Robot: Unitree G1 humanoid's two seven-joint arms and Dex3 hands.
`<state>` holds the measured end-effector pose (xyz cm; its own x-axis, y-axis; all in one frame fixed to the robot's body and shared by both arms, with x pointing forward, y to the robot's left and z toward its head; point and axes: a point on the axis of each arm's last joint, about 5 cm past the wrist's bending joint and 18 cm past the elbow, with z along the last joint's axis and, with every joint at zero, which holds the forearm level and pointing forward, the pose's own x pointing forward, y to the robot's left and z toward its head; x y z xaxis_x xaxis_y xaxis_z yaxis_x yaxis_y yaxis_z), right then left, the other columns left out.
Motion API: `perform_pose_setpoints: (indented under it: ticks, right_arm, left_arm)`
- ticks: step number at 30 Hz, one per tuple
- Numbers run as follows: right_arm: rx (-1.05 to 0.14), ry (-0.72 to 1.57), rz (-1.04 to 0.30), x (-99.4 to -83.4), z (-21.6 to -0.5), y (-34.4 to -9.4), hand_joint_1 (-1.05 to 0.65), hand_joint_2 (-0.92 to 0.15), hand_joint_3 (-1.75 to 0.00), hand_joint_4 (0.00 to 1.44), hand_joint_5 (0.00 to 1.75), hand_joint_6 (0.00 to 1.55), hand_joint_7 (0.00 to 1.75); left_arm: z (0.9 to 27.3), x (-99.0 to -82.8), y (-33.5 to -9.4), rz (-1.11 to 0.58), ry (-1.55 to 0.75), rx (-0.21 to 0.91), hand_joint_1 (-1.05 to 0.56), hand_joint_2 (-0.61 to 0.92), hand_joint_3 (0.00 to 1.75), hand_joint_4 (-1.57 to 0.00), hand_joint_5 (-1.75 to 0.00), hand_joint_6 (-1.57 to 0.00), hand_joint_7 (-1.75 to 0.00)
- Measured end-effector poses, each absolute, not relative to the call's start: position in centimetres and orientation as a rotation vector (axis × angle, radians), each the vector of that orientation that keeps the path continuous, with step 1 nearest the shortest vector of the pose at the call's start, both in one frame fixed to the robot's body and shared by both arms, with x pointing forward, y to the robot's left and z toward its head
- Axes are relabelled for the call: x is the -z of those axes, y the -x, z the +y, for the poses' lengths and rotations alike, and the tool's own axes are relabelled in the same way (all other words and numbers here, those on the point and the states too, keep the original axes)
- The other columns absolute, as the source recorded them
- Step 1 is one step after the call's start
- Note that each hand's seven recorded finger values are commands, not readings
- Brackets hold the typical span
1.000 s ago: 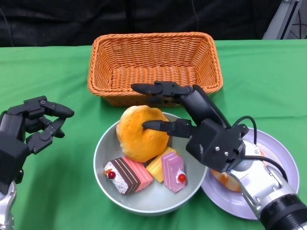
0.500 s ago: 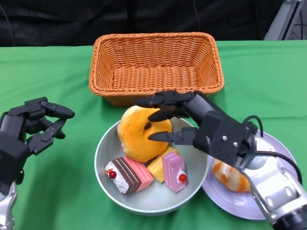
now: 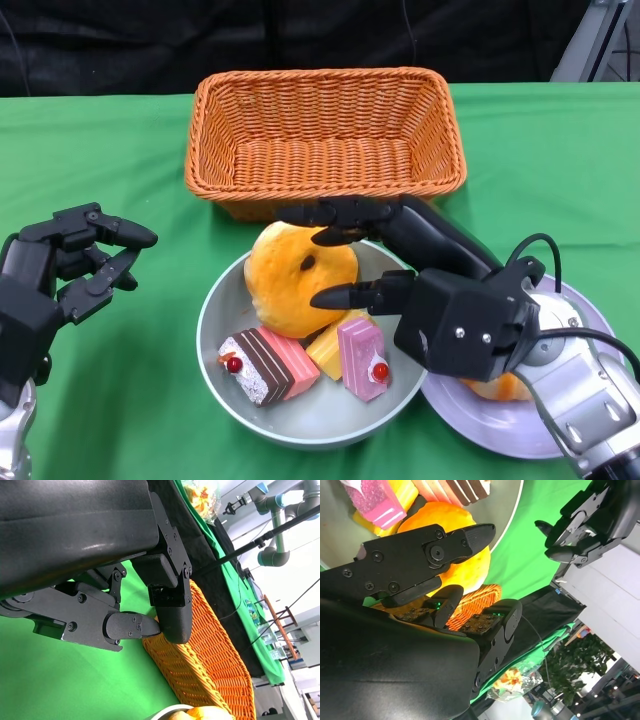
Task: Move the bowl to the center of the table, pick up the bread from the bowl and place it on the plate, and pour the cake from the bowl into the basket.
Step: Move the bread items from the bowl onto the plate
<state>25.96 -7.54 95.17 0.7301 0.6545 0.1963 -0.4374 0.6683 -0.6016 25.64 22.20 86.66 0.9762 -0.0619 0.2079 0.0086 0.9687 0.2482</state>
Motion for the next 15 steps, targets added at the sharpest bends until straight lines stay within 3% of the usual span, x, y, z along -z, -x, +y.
perform_pose_setpoints:
  ticks: [6, 15]
  right_arm:
    - [-0.643, 0.571, -0.42, -95.2, -7.6, -26.0, -0.53, -0.9, 0.0, 0.54, 0.25, 0.53, 0.0]
    - [-0.755, 0.659, -0.382, -96.3, -8.2, -26.9, -0.55, -0.9, 0.0, 0.54, 0.2, 0.52, 0.0]
  left_arm:
    - [22.2, -86.7, -25.6, -0.217, -0.249, 0.037, -0.17, 0.92, 0.29, -0.82, -1.37, -0.93, -0.77]
    - [22.2, -86.7, -25.6, -0.217, -0.25, 0.038, -0.19, 0.92, 0.3, -0.8, -1.39, -0.92, -0.78]
